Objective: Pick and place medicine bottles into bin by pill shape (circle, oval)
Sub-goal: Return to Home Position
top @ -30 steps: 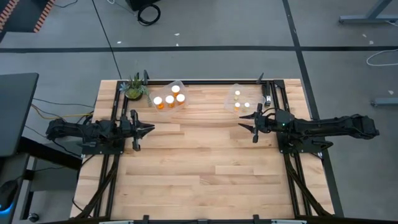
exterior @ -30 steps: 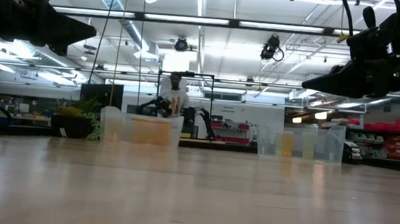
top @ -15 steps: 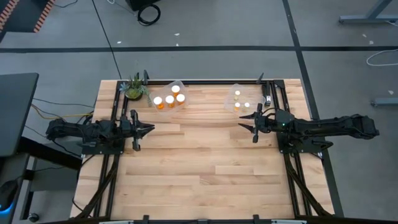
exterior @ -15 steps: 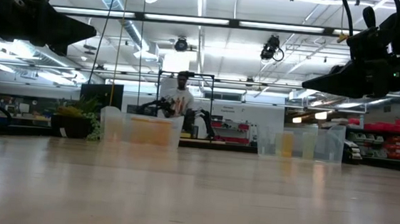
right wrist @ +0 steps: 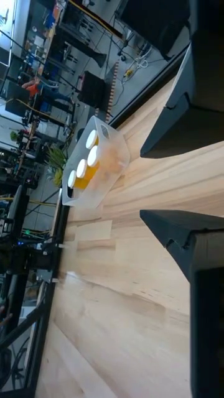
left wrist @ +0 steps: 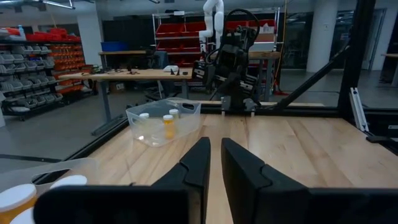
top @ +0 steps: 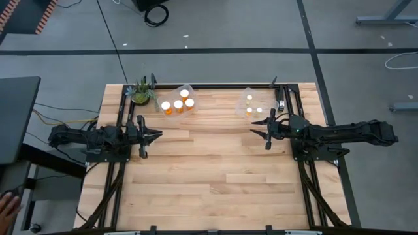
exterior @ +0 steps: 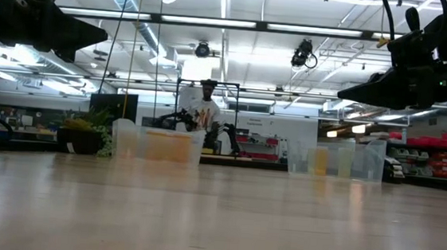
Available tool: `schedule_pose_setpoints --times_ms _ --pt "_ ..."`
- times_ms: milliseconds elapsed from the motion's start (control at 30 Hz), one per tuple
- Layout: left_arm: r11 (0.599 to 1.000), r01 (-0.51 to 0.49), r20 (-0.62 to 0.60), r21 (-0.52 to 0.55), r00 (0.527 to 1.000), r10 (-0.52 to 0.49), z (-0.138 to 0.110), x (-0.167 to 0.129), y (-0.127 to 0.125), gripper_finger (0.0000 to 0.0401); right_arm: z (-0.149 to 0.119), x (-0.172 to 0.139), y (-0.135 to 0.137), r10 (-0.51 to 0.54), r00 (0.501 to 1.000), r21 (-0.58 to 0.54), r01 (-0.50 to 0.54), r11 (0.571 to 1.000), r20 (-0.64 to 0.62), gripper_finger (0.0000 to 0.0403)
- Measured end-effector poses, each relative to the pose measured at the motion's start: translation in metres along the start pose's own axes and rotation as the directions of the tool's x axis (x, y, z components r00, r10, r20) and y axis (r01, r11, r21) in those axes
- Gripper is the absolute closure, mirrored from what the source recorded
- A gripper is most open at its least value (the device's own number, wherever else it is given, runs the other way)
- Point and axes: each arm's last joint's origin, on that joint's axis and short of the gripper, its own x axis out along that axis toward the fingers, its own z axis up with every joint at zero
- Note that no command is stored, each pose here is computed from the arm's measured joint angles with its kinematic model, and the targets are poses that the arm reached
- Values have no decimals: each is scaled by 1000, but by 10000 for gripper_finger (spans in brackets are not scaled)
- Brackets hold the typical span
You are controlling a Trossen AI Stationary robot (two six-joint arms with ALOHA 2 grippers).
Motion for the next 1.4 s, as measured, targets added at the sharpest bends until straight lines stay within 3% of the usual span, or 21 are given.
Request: schedule_pose_setpoints --times_ms 1400 --pt "1000 0 0 0 1000 0 0 0 0 354 0 0 0 0 1000 0 0 1000 0 251"
